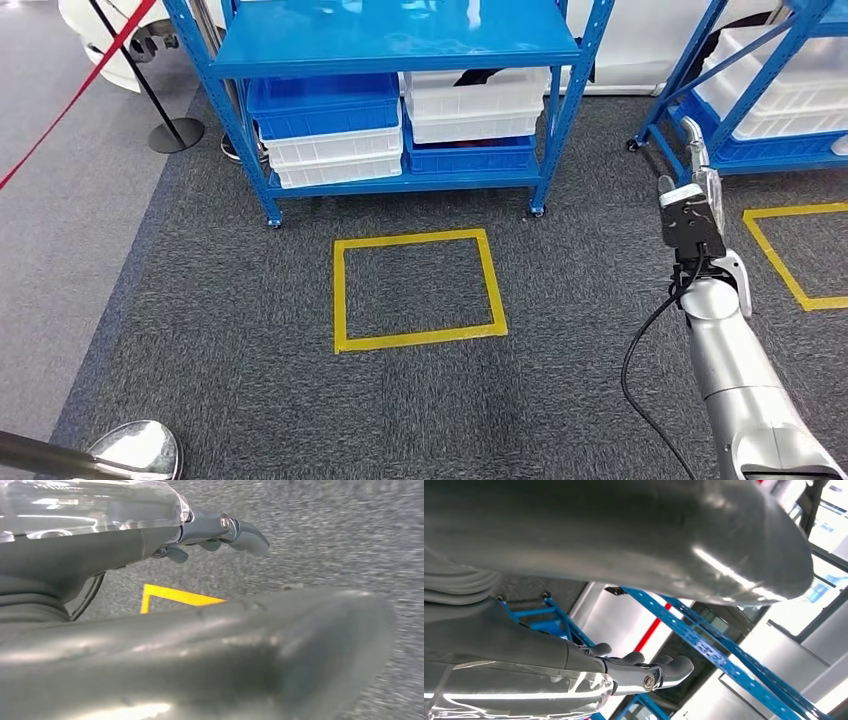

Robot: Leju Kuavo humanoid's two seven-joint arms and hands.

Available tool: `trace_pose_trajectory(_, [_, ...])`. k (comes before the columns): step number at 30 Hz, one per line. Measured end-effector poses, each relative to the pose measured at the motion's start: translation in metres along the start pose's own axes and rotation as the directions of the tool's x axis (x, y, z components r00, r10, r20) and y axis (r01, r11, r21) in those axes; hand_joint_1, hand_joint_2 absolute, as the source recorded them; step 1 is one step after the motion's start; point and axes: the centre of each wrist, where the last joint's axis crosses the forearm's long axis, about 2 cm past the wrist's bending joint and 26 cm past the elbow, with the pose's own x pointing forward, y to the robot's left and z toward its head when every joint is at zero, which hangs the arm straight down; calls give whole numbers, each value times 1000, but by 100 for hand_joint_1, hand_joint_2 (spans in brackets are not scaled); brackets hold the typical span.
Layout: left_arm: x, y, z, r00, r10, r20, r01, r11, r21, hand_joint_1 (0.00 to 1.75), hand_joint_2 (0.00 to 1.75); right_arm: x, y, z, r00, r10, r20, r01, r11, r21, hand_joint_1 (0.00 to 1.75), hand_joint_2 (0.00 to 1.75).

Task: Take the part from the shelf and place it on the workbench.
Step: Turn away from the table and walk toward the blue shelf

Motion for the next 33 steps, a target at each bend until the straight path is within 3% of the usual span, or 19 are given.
trace_pose_trajectory(10, [3,2,-1,1000,4,0,-4,1000,3,0,0,2,-9,-11,1000,-5,9,5,1000,-6,0,0])
trace_pose_trajectory(33, [3,6,-2,1000,7,8,-7,1000,1,0,0,1,-2,-2,1000,0,3,0,1000,-17,0,0])
